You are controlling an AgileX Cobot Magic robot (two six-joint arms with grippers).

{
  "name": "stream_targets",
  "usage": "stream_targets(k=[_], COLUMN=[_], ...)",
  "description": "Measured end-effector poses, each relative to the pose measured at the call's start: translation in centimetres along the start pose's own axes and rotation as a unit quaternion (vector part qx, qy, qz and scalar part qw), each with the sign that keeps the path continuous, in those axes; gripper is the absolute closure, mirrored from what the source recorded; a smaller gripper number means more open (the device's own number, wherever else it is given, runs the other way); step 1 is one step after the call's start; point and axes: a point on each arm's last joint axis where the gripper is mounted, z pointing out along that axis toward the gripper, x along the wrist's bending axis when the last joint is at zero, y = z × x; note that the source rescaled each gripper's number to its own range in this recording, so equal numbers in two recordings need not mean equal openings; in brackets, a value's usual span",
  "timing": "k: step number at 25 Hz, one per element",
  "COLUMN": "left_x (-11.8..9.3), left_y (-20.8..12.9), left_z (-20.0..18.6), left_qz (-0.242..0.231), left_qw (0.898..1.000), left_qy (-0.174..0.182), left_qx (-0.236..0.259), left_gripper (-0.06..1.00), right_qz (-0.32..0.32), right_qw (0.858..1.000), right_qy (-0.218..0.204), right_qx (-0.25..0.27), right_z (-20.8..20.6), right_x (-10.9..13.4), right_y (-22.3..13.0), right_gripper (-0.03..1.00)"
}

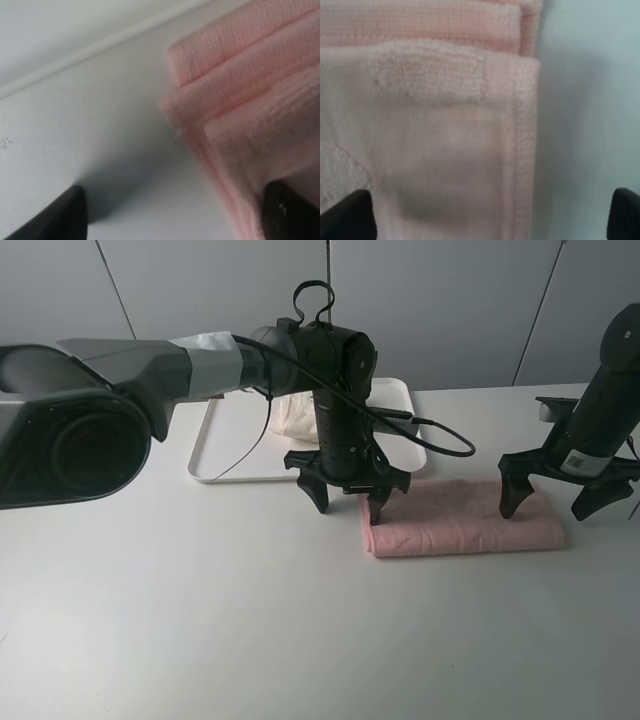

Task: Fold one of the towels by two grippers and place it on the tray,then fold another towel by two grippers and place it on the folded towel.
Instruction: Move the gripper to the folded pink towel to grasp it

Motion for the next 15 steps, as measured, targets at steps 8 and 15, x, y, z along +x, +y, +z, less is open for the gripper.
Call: stream_targets(k=[8, 15], left_x=[0.00, 0.00], left_y=[0.01, 0.01], left_z=[-0.02, -0.02], left_qz=[0.005, 0.006], left_qw=[1.000, 1.000], left_qy=[0.000, 0.000], left_qx=[0.000, 0.000], left_gripper=[0.03, 0.03], right_qz=[-0.012, -0.022], right_qw=[0.999, 0.999], right_qy=[-0.013, -0.023], right_qx=[-0.026, -0.036], right_z=[0.81, 0.92], right_x=[-0.29, -0.48], right_y=[0.72, 0.80], right_gripper=[-0.03, 0.05])
